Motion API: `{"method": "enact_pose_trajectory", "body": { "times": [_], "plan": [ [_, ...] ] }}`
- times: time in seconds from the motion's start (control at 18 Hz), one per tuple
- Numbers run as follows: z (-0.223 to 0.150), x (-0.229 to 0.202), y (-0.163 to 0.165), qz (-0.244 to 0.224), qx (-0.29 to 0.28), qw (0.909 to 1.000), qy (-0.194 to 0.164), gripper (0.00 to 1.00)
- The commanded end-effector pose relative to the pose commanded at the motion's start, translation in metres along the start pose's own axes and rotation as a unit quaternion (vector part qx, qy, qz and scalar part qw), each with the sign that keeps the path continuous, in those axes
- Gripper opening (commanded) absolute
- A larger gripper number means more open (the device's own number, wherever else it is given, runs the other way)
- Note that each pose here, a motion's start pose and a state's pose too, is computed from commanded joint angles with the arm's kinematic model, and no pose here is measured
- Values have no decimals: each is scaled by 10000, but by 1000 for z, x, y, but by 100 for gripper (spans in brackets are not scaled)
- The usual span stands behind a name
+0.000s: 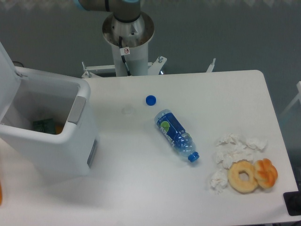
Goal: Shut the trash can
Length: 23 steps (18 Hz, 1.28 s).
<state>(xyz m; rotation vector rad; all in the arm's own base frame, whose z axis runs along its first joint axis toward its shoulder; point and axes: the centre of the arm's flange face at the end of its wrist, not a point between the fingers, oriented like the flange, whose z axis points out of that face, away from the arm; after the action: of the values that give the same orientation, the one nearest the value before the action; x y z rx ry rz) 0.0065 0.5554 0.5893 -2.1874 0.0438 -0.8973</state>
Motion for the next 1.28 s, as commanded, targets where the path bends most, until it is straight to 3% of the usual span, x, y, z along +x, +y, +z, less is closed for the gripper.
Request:
{"method": "enact_pose_trajectory", "body": {
  "times": [0.5,0.67,1.28],
  "plan": [
    [-36,-40,-3,-136,257,9988,-387,100],
    [-36,-52,9,-180,154,9961,-851,100],
    [-60,-98,17,-415,246,9920,-1165,100]
  ]
}}
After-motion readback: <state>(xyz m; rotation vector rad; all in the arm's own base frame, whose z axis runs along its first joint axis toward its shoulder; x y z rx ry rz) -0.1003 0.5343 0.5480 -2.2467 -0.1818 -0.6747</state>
